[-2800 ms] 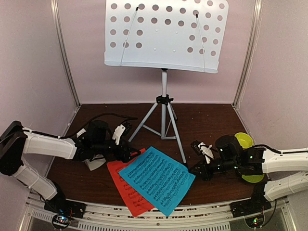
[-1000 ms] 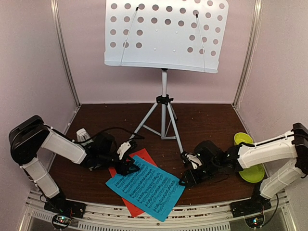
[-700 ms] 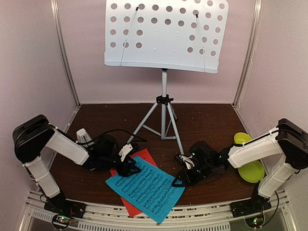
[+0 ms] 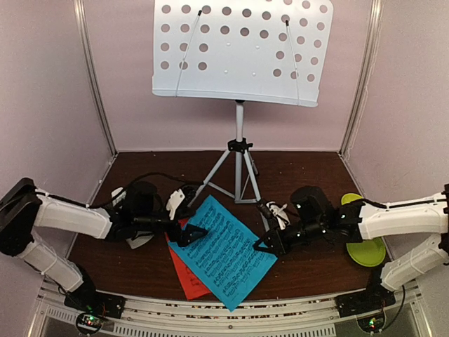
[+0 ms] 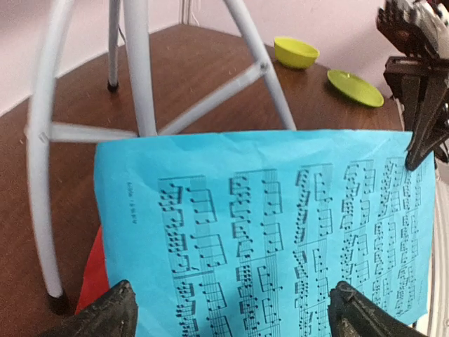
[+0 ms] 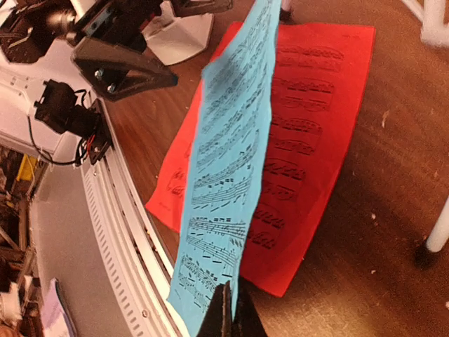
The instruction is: Set up the instrument practice props
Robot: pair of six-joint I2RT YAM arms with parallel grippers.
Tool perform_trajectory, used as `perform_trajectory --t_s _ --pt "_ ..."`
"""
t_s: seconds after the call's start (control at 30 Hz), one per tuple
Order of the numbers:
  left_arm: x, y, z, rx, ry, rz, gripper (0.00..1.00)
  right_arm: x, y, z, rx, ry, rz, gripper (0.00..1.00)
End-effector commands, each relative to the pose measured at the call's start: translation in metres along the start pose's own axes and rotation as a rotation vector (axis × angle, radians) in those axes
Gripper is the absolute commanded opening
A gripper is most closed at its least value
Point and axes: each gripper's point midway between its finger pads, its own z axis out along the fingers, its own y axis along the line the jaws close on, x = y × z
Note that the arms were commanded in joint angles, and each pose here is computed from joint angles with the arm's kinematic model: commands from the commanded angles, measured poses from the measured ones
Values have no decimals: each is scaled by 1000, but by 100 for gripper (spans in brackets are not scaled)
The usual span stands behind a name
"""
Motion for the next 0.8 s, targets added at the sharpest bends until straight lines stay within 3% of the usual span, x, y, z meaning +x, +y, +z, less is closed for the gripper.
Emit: perform_trajectory --t_s 0.0,0.23,0.5,0.77 --pt "-46 3 -27 -79 -97 50 98 -1 6 -26 100 -27 -307 0" --pt "-73 -4 -73 -149 -200 121 98 -11 34 -72 81 -156 -528 0" --pt "-80 -33 -78 -3 -241 188 96 -14 57 -108 39 -237 -678 0" --pt "-99 -44 -73 36 -248 283 98 -8 74 -136 14 -250 -803 0"
